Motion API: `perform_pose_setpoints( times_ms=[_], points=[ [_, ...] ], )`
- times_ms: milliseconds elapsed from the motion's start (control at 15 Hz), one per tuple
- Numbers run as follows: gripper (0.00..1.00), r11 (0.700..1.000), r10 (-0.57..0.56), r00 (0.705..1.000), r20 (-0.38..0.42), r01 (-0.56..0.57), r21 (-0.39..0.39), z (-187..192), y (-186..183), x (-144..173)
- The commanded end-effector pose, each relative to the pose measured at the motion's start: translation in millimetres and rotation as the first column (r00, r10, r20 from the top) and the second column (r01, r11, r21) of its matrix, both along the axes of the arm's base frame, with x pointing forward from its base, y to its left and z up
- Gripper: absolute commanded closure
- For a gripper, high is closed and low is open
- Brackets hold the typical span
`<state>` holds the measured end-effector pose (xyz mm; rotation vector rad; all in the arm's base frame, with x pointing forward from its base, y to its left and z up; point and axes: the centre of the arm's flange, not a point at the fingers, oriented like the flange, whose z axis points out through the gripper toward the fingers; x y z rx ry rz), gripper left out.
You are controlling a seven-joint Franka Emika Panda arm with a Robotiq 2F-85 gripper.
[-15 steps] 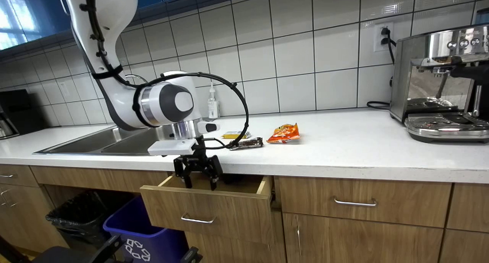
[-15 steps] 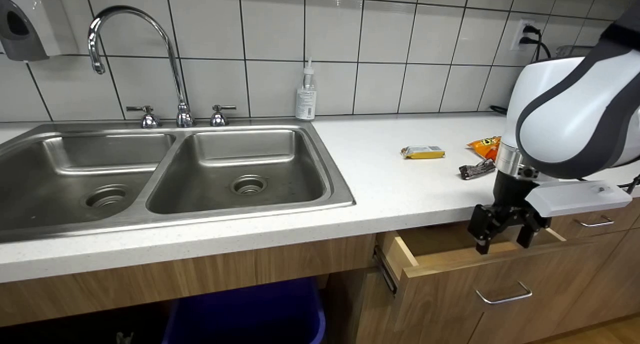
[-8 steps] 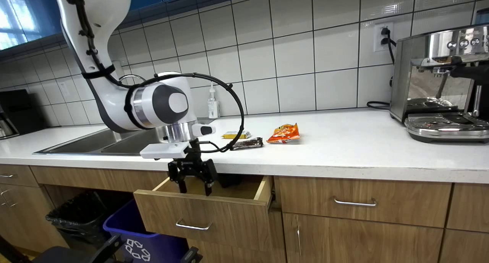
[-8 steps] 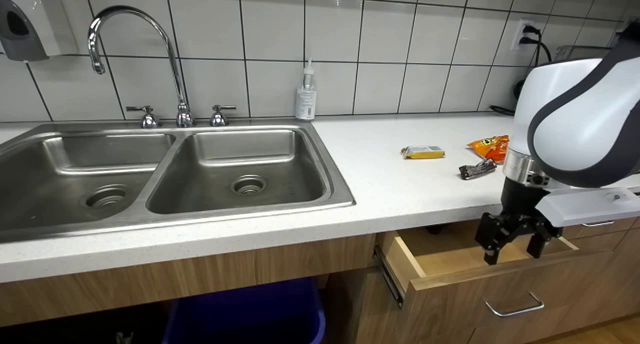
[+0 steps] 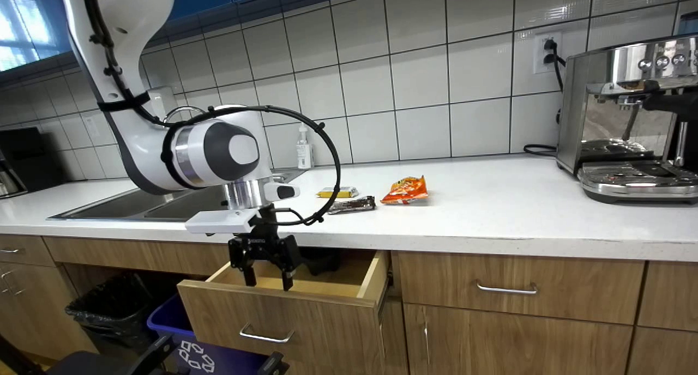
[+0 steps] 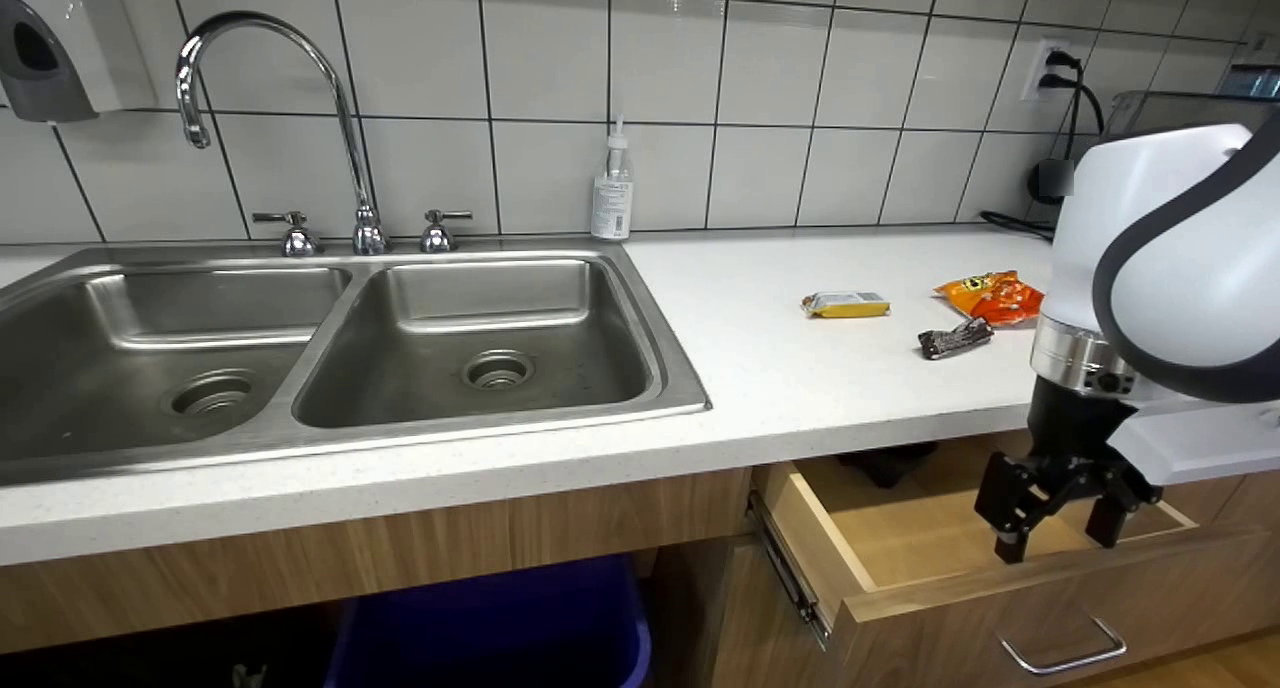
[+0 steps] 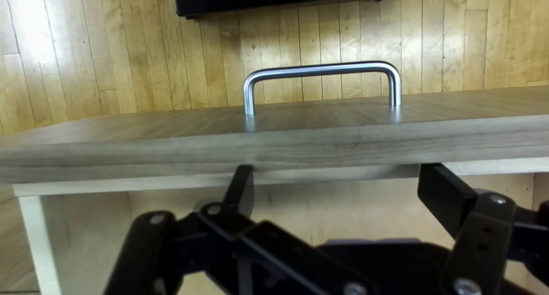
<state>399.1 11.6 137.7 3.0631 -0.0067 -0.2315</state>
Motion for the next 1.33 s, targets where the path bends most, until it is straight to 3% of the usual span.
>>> perform_pose_setpoints(
  times_ms=[0, 333, 600, 1267],
  points=[
    [0.00, 1.000, -0.018, 0.999, -0.039, 0.018, -0.009, 3.7, 10.7, -27.8],
    [0.00, 0.999, -0.036, 0.998, -0.048, 0.036, -0.010, 8.0, 11.7, -33.1],
    [0.00, 0.995, -0.102, 0.993, -0.059, 0.102, -0.003, 22.4, 15.6, -20.3],
    [0.00, 0.978, -0.206, 0.975, -0.085, 0.207, 0.013, 92.1, 15.4, 11.7]
  ],
)
